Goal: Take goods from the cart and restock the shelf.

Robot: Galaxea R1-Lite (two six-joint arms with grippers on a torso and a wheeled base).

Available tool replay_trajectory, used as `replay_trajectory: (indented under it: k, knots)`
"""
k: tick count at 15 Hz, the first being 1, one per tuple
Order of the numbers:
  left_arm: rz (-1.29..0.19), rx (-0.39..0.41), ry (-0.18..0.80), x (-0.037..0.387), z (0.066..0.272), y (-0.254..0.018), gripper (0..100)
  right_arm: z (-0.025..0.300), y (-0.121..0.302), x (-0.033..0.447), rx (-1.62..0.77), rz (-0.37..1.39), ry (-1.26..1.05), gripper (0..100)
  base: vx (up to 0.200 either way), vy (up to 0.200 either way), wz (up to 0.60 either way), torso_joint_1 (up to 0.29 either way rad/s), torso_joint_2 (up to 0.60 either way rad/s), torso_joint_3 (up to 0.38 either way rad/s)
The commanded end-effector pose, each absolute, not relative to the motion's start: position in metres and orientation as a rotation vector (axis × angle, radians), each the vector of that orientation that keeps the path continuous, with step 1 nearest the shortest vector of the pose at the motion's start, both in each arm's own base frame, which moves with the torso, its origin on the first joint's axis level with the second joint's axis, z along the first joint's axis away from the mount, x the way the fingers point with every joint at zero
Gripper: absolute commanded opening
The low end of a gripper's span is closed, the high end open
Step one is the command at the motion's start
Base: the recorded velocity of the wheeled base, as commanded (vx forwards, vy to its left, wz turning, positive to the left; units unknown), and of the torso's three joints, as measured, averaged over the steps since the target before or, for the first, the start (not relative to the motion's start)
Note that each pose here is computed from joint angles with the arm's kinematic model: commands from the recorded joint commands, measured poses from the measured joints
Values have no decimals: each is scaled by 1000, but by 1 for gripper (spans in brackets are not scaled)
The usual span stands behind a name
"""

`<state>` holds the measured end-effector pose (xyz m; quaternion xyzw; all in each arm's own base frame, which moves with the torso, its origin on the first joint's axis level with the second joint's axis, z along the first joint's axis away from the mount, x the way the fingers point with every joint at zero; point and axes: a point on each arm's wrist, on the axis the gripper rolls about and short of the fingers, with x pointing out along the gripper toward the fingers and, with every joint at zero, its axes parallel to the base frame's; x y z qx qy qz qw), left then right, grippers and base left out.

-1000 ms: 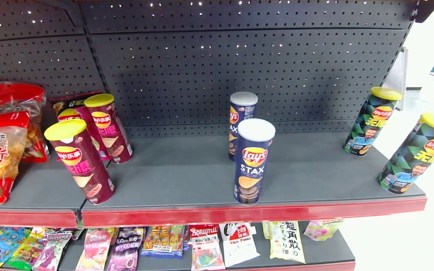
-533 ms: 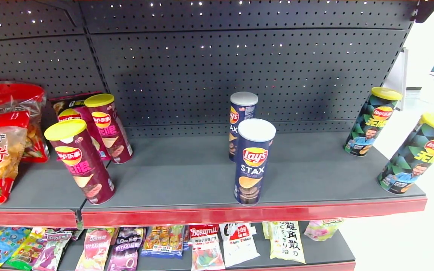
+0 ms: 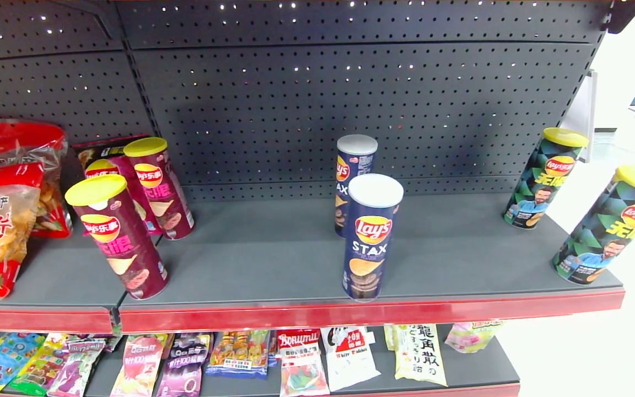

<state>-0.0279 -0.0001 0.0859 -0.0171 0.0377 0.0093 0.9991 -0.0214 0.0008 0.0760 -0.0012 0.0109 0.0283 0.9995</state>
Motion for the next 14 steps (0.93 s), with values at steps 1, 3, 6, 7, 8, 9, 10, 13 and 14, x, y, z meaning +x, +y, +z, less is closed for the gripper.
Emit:
replay_trajectory:
  k: [1,3,6,7,8,9,10,13,14]
  knots:
    - [29,-35,53,-30,84,0,100,76,1,-21,-4,64,31,100,0,0,0,0,0,0]
    - [150,-58,40,-29,84,3,100,76,1,-21,-18,69,29,100,0,0,0,0,0,0]
    - [-100,-27,-8,-24,82,-2,100,157,3,-10,55,139,10,100,0,0,0,0,0,0]
    - [-95,-34,2,-23,82,-2,100,184,3,1,99,142,22,100,0,0,0,0,0,0]
    - [-91,-39,-14,-25,81,-2,100,194,3,13,75,150,58,100,0,0,0,0,0,0]
    - [-85,-44,-15,-25,81,-2,100,194,4,18,52,159,79,100,0,0,0,0,0,0]
    - [-83,-46,-23,-24,80,-2,100,192,5,38,-30,217,171,100,0,0,0,0,0,0]
    - [-108,-54,-26,-24,81,-2,100,189,18,85,-67,415,296,100,0,0,0,0,0,0]
    - [-84,-57,-27,-24,81,-2,100,185,27,100,-76,471,357,100,0,0,0,0,0,0]
